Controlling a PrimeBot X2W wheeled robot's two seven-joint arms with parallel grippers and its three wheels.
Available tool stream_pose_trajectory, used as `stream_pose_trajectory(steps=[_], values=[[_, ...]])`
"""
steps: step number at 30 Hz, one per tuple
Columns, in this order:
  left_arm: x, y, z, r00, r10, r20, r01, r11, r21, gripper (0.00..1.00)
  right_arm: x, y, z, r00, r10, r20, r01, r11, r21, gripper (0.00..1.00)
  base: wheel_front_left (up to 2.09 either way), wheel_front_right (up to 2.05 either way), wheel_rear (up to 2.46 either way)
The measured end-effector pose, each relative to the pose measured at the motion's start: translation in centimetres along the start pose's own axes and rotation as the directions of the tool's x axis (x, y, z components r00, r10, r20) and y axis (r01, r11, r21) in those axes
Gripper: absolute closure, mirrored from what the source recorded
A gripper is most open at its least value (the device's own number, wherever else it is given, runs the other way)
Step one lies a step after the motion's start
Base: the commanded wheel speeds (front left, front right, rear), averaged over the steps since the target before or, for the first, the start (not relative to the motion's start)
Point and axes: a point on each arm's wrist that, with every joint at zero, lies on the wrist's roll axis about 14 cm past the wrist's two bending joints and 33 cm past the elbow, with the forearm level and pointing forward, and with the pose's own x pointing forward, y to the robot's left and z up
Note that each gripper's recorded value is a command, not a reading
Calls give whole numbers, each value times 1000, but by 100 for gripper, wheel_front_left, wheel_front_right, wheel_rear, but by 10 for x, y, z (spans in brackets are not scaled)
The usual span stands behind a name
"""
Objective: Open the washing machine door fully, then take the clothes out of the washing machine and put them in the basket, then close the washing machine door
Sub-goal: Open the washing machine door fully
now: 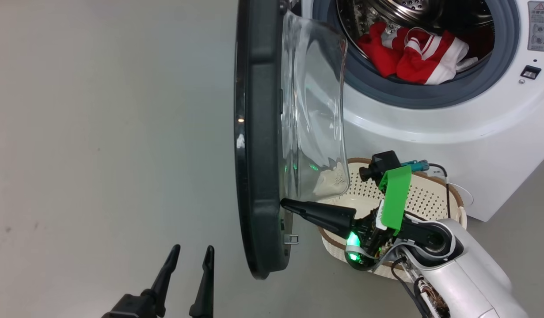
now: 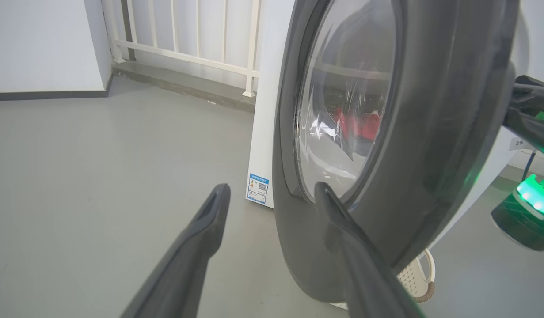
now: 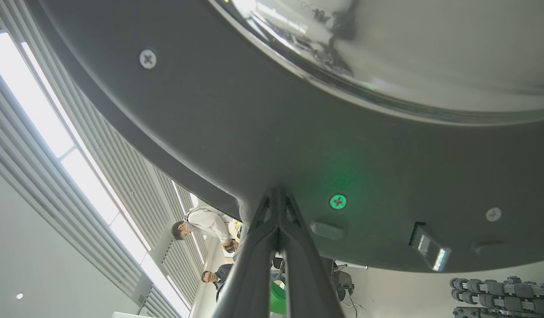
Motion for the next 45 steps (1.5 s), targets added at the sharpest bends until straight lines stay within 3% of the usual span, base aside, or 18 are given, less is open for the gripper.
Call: stream_pose_trajectory(steps=[19,21,22,24,32,45], values=[[-3,5,3,1000,21,10,-21,1000,-6,0,5,0,-5,1000,-10,-11,10,1000,-11,97,0,0,0],[-4,5,3,1000,19,10,-19,1000,-8,0,3,0,-4,1000,-15,0,15,1000,-19,57,0,0,0],[-4,5,2,1000,19,10,-18,1000,-8,0,2,0,-2,1000,-14,15,15,1000,-21,51,0,0,0],[-3,5,2,1000,17,8,-17,1000,-6,0,-2,-1,-2,999,-18,31,19,1000,-21,0,0,0,0],[2,1,-1,1000,-10,1,10,1000,-2,0,-34,-21,11,983,-84,165,88,996,-19,0,0,0,0],[8,-3,-2,999,-35,3,35,999,2,0,-97,-69,16,899,-237,368,233,971,56,0,0,0,0]])
